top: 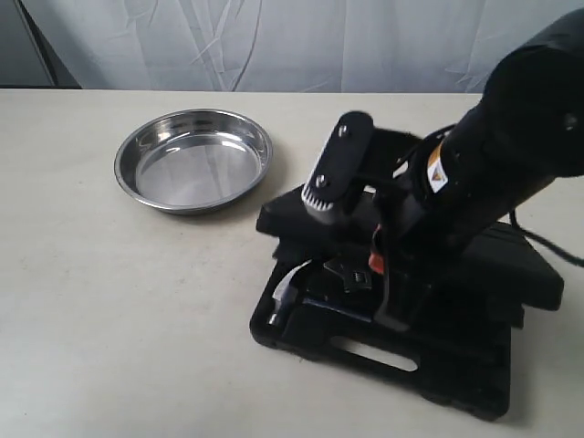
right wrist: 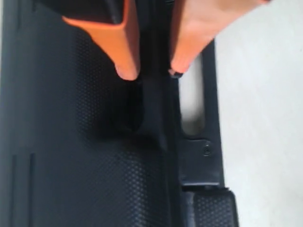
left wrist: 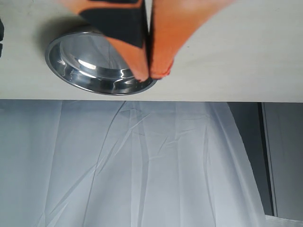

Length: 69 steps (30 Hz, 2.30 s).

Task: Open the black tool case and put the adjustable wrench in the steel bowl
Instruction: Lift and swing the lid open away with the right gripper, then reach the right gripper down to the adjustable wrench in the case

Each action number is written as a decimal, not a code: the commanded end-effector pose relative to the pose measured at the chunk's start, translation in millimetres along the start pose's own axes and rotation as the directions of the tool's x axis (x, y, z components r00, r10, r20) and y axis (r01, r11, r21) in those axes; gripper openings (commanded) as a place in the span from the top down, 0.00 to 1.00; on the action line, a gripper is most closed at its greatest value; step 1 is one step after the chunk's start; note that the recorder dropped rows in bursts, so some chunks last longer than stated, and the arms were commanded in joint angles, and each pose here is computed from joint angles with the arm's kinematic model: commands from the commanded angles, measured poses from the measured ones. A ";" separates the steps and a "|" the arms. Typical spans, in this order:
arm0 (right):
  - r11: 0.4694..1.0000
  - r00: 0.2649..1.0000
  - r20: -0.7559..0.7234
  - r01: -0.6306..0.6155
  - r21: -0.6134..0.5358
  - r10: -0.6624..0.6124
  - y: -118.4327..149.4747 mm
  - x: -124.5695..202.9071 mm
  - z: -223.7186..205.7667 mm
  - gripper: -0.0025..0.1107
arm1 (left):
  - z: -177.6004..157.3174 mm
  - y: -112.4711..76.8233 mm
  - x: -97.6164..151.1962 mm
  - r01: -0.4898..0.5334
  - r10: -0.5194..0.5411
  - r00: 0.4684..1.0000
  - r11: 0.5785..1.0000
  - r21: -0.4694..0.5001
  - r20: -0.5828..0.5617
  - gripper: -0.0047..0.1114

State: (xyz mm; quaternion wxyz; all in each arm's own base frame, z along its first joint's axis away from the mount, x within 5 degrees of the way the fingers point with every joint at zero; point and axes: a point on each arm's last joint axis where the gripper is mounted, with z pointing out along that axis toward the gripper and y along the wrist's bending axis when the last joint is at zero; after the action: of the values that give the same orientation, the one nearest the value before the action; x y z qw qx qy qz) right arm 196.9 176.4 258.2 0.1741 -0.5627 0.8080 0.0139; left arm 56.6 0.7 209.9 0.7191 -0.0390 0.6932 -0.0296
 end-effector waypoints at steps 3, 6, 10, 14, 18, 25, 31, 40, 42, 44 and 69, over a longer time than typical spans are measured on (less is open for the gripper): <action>0.943 0.989 0.147 -0.076 0.323 0.029 -32.5 -14.1 -35.6 0.99 | -0.3 -0.5 1.3 0.002 -0.002 1.000 1.000 0.011 0.000 0.96; 0.899 0.988 0.134 -0.128 0.418 0.079 -45.4 -11.5 -34.4 0.99 | -0.3 -0.5 1.3 0.002 -0.002 1.000 1.000 0.011 0.000 0.96; 0.855 0.980 0.121 -0.198 0.479 0.159 -65.1 -1.2 -31.3 0.99 | -0.3 -0.5 1.3 0.002 -0.002 1.000 1.000 0.011 0.000 0.96; 0.823 0.965 0.104 -0.261 0.504 0.243 -89.4 15.9 -25.5 0.99 | -0.3 -0.5 1.3 0.002 -0.002 1.000 1.000 0.011 0.000 0.96; 0.790 0.942 0.096 -0.322 0.521 0.320 -114.9 34.7 -15.7 0.99 | -0.3 -0.5 1.3 0.002 -0.002 1.000 1.000 0.011 0.000 0.96; 0.756 0.905 0.058 -0.386 0.528 0.421 -145.3 62.6 7.3 0.99 | -0.3 -0.5 1.3 0.002 -0.002 1.000 1.000 0.011 0.000 0.96; 0.749 0.881 0.011 -0.409 0.522 0.474 -157.9 78.8 25.7 0.99 | -0.3 -0.5 1.3 0.002 -0.002 1.000 1.000 0.011 0.000 0.96; 0.771 0.879 -0.023 -0.405 0.491 0.476 -167.3 85.6 59.2 0.99 | -0.3 -0.5 1.3 0.002 -0.002 1.000 1.000 0.011 0.000 0.96; 0.783 0.877 -0.048 -0.401 0.475 0.478 -167.7 87.3 72.1 0.99 | -0.3 -0.5 1.3 0.002 -0.002 1.000 1.000 0.011 0.000 0.96; 0.790 0.870 -0.072 -0.405 0.460 0.488 -167.5 89.6 85.0 0.99 | -0.3 -0.5 1.3 0.002 -0.002 1.000 1.000 0.011 0.000 0.96; 0.864 0.856 0.122 -0.502 -0.046 0.503 -50.2 -26.9 54.6 0.99 | -0.3 -0.5 1.3 0.002 -0.002 1.000 1.000 0.011 0.000 0.96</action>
State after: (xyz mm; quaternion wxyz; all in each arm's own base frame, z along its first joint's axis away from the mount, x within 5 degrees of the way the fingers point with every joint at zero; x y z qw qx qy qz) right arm 285.5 156.9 225.9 0.2401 -0.2845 0.9263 0.0582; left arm 56.6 0.7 209.9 0.7191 -0.0390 0.6932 -0.0296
